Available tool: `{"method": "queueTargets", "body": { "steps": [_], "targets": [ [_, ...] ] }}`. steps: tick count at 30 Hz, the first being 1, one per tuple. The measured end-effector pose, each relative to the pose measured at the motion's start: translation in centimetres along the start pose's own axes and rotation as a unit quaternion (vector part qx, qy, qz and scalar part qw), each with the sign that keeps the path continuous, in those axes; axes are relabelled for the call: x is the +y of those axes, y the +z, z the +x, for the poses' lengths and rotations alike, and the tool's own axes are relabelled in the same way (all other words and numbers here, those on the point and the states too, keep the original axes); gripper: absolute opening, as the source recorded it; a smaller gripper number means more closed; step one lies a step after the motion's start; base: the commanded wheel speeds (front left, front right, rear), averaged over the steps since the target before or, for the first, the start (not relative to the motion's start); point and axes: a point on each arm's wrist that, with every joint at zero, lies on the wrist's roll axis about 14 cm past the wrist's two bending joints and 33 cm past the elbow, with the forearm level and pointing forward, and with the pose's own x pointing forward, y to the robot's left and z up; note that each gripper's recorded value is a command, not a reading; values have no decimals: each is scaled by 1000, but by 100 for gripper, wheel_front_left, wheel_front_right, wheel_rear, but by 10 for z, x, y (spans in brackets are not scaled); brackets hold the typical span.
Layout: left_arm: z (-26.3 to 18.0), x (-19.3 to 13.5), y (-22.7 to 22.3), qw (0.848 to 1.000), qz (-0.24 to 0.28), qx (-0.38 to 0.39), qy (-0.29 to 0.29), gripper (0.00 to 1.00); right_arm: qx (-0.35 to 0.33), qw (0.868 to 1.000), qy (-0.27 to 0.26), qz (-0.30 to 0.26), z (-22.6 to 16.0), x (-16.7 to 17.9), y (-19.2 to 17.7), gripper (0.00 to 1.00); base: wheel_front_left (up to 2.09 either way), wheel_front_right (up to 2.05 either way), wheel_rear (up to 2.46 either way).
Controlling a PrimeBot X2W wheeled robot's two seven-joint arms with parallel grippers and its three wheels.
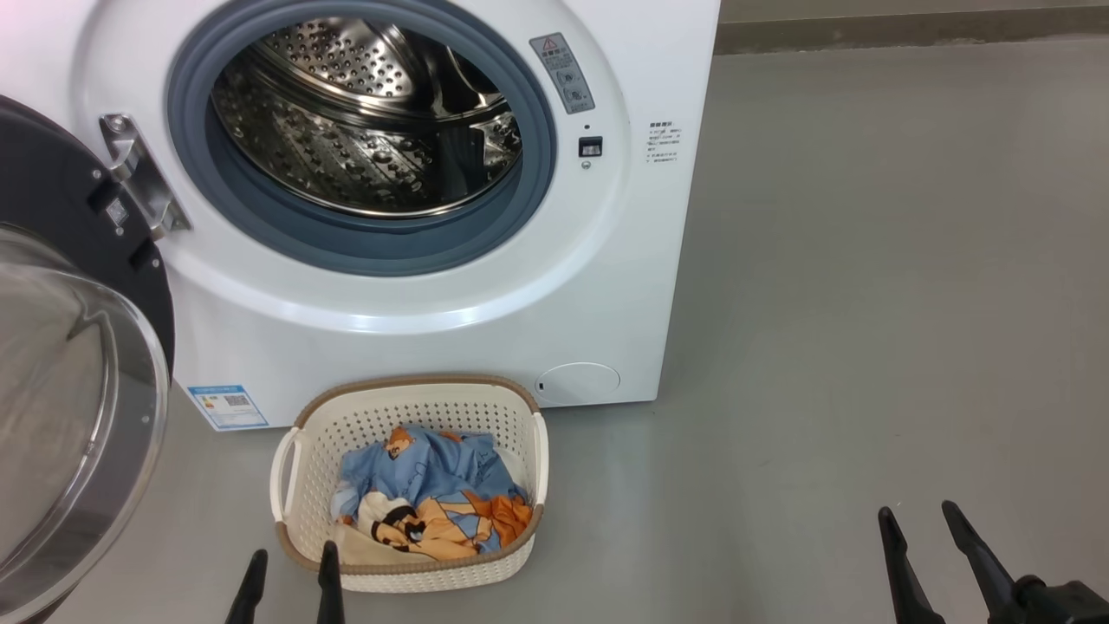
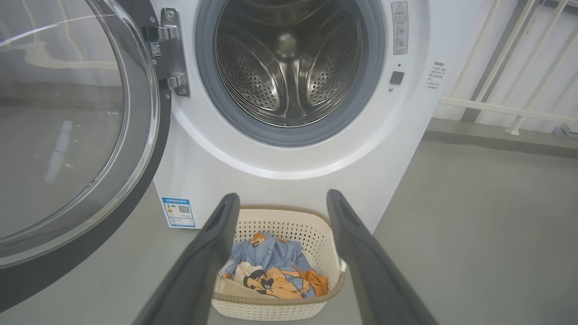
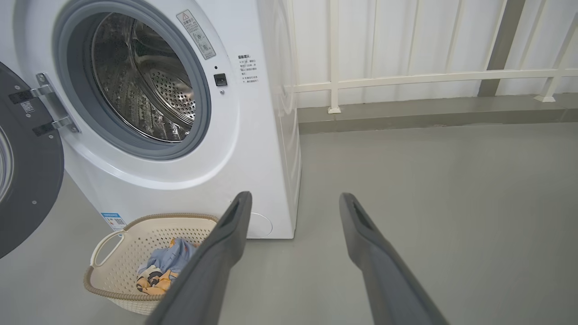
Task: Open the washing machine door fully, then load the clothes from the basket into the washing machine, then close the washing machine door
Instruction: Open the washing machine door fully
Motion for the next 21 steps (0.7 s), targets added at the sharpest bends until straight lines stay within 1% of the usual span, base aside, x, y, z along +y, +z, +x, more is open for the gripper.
{"method": "queueTargets", "body": {
  "steps": [4, 21],
  "targets": [
    [-2, 2, -1, 1000, 1, 1, 2, 100, 8, 1000, -5, 1, -3, -3, -5, 100, 0, 0, 0],
    [-5, 7, 3, 1000, 9, -5, 10, 100, 15, 1000, 1, 4, 0, 2, -10, 100, 0, 0, 0]
  ]
}}
